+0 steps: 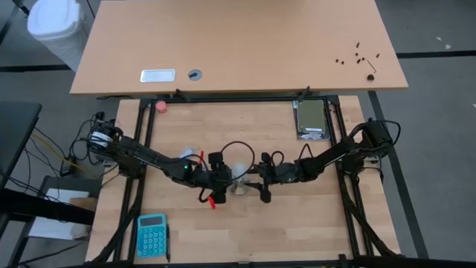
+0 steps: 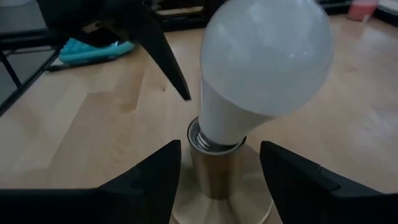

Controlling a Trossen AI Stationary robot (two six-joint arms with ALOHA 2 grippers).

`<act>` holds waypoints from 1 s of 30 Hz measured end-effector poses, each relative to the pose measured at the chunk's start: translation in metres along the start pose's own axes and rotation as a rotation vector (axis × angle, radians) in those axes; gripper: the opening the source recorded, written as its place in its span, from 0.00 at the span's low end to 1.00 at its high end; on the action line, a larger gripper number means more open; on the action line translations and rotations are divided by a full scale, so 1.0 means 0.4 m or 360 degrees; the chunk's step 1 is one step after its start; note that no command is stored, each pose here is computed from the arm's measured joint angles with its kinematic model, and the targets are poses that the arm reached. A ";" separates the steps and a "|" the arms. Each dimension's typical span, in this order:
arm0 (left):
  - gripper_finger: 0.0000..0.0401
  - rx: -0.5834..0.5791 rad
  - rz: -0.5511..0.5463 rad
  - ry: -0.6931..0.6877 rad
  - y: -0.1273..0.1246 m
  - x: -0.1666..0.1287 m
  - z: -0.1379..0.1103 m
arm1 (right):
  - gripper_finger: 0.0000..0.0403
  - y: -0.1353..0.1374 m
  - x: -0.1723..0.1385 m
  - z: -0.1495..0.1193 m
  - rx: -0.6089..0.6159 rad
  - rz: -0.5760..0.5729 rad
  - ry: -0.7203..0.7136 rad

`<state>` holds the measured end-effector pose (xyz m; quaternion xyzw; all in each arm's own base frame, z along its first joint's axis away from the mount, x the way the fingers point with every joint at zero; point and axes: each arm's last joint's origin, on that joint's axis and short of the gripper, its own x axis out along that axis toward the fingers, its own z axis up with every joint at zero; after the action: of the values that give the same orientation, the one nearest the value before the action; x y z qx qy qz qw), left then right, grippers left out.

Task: Screw lightbulb
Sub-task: Insert the lightbulb into the lamp holder

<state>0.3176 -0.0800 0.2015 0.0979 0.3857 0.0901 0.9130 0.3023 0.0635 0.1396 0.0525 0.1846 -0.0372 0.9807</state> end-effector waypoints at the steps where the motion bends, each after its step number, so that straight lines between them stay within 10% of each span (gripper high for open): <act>1: 0.61 0.0008 0.0002 0.0018 0.000 0.000 -0.003 | 0.57 -0.002 0.000 0.000 -0.0001 0.0003 0.0010; 30: 0.62 -0.0439 -0.0074 -0.0446 -0.030 0.044 -0.176 | 0.57 -0.032 0.004 -0.003 0.0026 0.0088 0.0054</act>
<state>0.2798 -0.0795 0.1385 -0.0256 0.2410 0.1066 0.9643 0.3020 0.0508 0.1368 0.0664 0.1995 -0.0107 0.9776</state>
